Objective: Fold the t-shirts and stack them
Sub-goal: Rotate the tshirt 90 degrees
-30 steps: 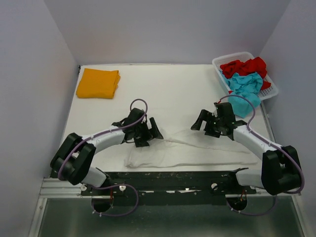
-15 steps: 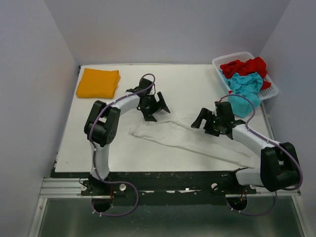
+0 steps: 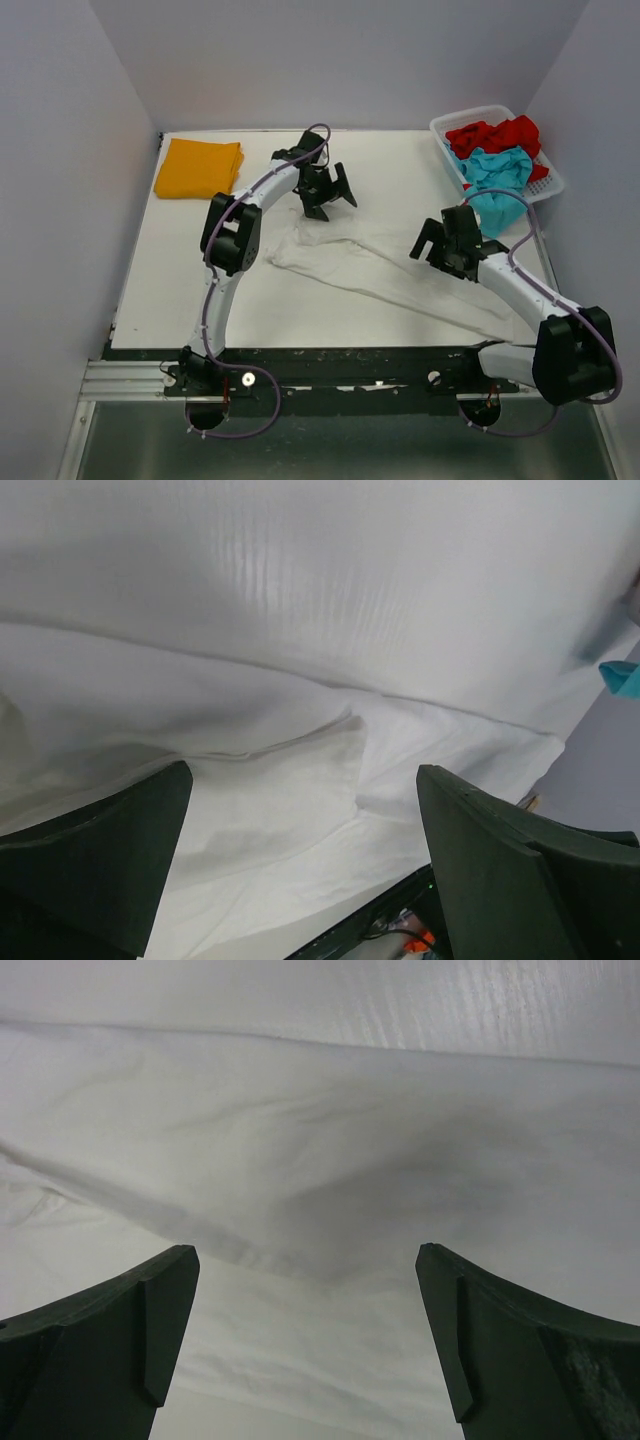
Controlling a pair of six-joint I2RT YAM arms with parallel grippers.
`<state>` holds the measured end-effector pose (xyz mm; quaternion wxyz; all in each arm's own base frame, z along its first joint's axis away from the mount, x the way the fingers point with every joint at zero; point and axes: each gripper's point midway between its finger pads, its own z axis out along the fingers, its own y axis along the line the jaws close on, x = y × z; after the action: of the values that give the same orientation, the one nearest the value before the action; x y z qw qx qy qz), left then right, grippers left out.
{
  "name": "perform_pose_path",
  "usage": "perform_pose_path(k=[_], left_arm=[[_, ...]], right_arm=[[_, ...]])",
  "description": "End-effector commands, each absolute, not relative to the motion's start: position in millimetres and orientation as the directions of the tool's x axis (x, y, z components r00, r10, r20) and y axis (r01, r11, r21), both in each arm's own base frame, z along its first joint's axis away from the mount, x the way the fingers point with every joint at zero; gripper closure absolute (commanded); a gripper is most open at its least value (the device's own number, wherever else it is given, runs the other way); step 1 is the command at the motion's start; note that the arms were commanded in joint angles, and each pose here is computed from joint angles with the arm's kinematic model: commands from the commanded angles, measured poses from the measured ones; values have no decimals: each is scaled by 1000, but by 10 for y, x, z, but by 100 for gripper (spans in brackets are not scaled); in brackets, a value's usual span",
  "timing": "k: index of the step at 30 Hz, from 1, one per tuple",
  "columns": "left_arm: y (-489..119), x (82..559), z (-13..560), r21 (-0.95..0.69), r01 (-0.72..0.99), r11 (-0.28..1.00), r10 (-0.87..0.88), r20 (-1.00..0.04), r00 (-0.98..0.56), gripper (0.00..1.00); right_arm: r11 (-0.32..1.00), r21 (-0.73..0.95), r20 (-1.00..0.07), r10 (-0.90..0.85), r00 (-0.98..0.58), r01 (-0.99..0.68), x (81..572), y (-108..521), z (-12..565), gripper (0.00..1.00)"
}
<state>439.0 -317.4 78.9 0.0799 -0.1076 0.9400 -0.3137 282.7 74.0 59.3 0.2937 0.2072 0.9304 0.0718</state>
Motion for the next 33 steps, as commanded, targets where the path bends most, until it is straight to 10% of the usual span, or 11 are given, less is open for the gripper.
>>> perform_pose_path(k=[1,10,16,25,33], left_arm=[[-3195,4312,998,-633,-98,768,-215,-111,-970,1],[-2402,4253,2562,-550,11,835,-342,-534,-773,1],[-1337,3453,2289,-432,-236,871,-476,-616,-628,1],[-813,2123,1239,-466,-381,798,-597,-533,-599,1],[-770,1919,1118,-453,-383,805,-587,-514,-625,2]], right_arm=[[942,308,-591,298,-750,132,2894,925,851,0],[839,180,-781,-196,-593,-514,3119,2269,1343,0],[483,-115,-719,-643,-263,-868,2982,3010,901,0],[279,-275,-576,-814,-74,-920,3382,3341,325,0],[582,-230,-689,-663,-291,-780,4052,3767,117,0]])
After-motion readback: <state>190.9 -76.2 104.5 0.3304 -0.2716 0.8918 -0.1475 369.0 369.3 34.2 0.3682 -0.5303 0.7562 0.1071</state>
